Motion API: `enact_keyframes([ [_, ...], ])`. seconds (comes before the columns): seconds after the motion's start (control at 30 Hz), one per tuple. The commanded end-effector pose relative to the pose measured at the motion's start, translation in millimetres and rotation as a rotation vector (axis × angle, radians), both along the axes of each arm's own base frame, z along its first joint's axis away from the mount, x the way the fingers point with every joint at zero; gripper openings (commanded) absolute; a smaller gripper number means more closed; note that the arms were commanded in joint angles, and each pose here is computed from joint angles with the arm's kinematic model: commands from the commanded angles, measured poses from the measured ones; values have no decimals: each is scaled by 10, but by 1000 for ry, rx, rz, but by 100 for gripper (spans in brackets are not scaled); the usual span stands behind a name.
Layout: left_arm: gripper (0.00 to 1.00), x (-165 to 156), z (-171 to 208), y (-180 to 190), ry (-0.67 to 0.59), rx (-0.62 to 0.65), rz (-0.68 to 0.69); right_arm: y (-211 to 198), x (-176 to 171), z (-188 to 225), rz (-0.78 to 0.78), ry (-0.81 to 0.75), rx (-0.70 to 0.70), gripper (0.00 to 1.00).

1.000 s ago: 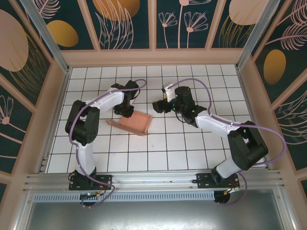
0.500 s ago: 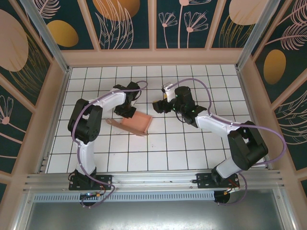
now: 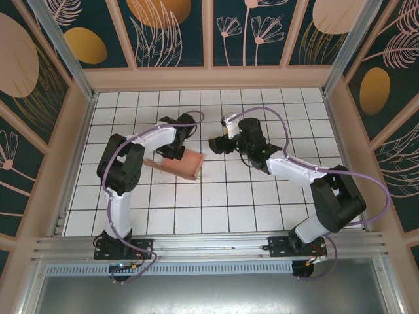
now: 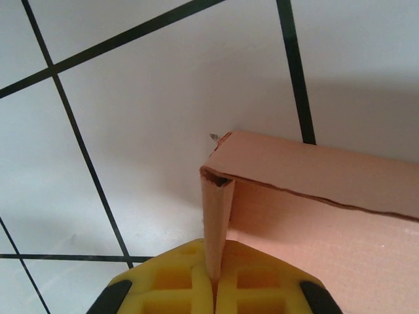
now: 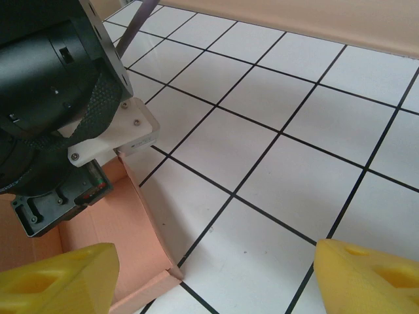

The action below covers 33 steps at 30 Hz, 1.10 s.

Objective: Fold the paper box

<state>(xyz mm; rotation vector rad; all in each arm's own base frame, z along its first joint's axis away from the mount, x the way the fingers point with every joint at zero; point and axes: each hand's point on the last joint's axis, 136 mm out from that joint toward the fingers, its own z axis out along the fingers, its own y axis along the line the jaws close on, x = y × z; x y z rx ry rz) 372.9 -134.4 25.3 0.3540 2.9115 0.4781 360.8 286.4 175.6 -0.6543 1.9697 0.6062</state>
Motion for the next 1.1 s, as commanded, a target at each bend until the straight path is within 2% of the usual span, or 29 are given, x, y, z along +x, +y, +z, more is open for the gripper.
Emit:
enact_keyframes([
  [0.0,0,-55,-354,107,20,16,49,3,3,5,-2,-11,-12,79],
  [0.1,1,80,-74,-92,-66,-112,29,8,10,35,-5,-11,-6,79],
  [0.2,16,191,268,-277,-145,-233,7,10,9,37,-5,-8,-4,79],
  [0.33,25,301,653,-310,-224,-277,-2,32,1,60,2,-9,1,79],
  [0.37,31,315,726,-303,-239,-281,-4,38,0,57,3,-9,0,79],
  [0.43,33,309,820,-293,-249,-287,-11,52,0,49,7,-6,-1,79],
  [0.47,39,306,859,-278,-258,-285,-11,59,2,49,9,-6,-2,79],
  [0.53,40,290,935,-241,-275,-286,-7,84,7,52,13,-6,-2,79],
  [0.6,42,279,1022,-176,-305,-292,10,120,19,50,23,-9,-6,79],
  [0.67,52,278,1105,-99,-345,-310,26,169,43,22,35,-4,-15,79],
  [0.73,58,306,1305,26,-448,-352,57,235,73,-23,56,5,-33,79],
  [0.87,80,251,1546,339,-608,-518,158,447,156,-201,105,15,-105,79],
  [0.93,89,185,1642,523,-669,-538,207,583,185,-293,135,19,-141,78],
  [1.07,97,69,1670,786,-702,-518,267,900,222,-603,201,48,-240,79],
])
